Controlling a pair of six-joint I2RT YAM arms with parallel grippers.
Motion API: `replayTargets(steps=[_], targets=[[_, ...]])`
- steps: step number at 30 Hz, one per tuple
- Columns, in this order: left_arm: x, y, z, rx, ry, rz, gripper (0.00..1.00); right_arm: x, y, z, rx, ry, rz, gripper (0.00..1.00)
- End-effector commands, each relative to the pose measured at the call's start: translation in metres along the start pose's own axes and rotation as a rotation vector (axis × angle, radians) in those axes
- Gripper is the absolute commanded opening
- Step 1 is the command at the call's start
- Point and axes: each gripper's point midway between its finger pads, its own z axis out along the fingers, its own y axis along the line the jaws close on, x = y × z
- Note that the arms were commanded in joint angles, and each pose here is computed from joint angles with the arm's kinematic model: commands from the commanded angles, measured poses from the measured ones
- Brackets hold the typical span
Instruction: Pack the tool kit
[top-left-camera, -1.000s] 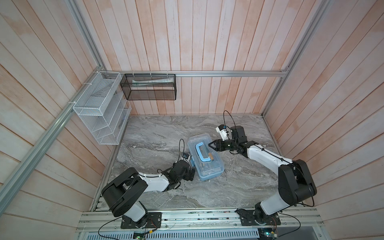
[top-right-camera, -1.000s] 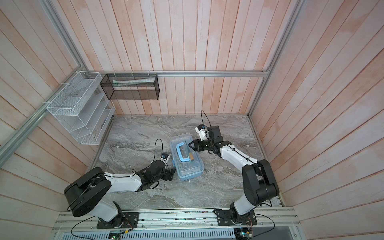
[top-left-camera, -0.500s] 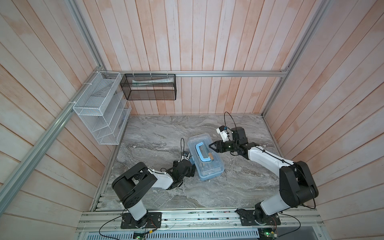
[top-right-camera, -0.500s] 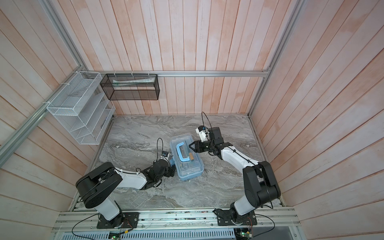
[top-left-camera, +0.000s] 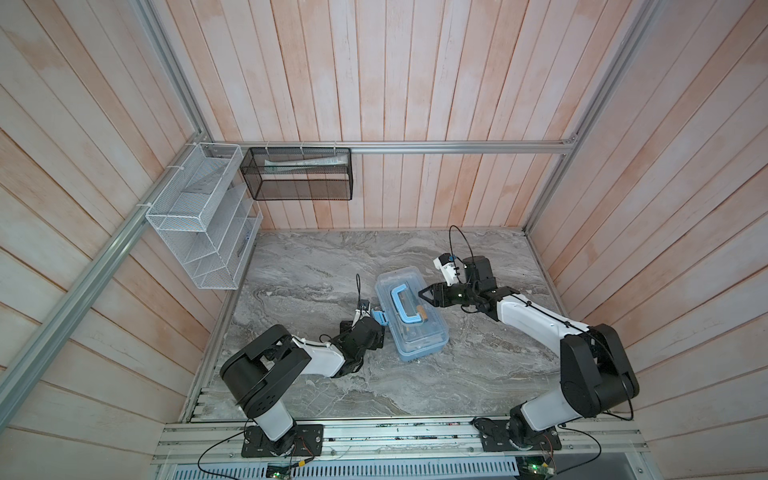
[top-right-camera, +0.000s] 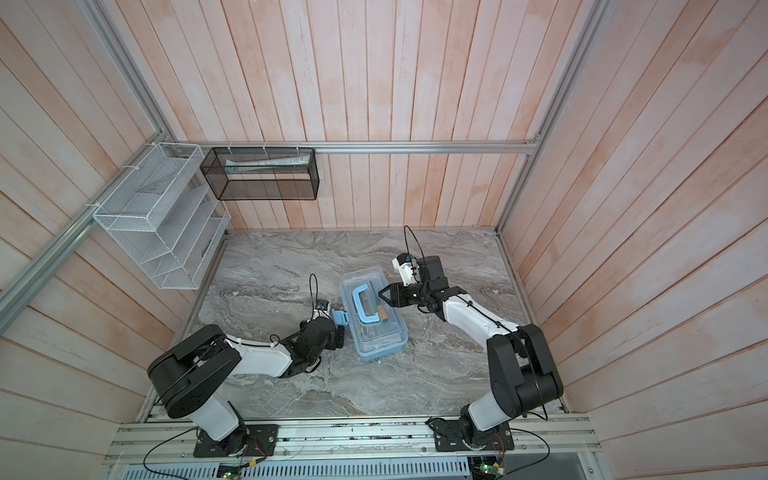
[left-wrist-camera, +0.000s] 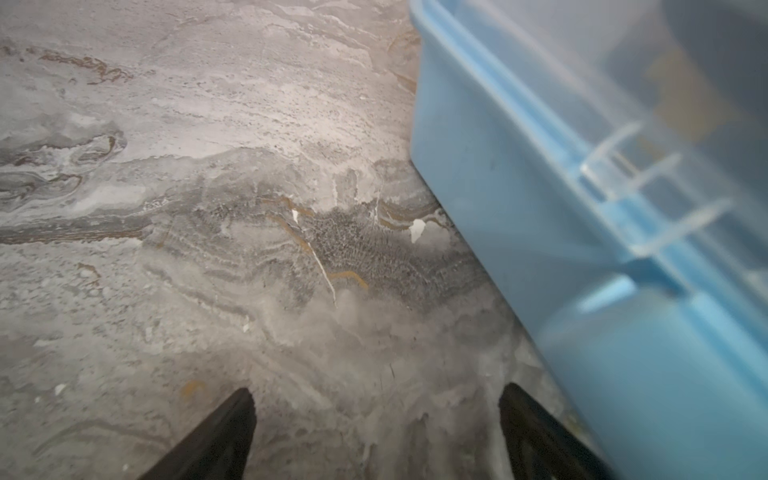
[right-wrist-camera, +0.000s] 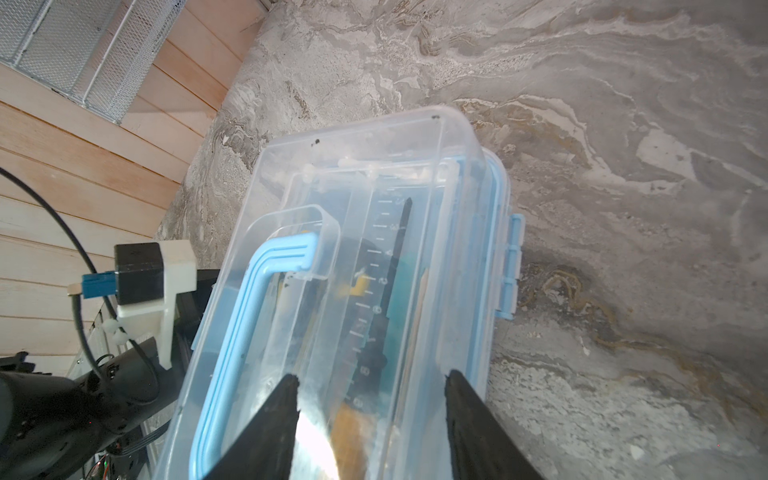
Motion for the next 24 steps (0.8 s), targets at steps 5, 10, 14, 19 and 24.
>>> replayTargets(steps=[5, 10, 14, 19, 24], targets=[[-0.023, 0.002, 0.000, 0.121, -0.006, -0.255, 0.56, 0.005, 0.010, 0.003, -0.065, 0.015, 0.009, 0.54], [-0.044, -0.023, -0.015, 0.307, -0.042, -0.341, 0.52, 0.006, 0.010, 0.003, -0.066, 0.011, 0.010, 0.54], [-0.053, -0.042, -0.029, 0.445, -0.041, -0.427, 0.51, 0.006, 0.010, 0.004, -0.067, 0.012, 0.010, 0.54], [-0.053, -0.043, -0.036, 0.483, -0.045, -0.495, 0.51, 0.008, 0.009, 0.006, -0.072, 0.017, 0.015, 0.53], [-0.050, -0.048, -0.040, 0.536, -0.036, -0.535, 0.51, 0.010, 0.008, 0.007, -0.071, 0.025, 0.022, 0.53]])
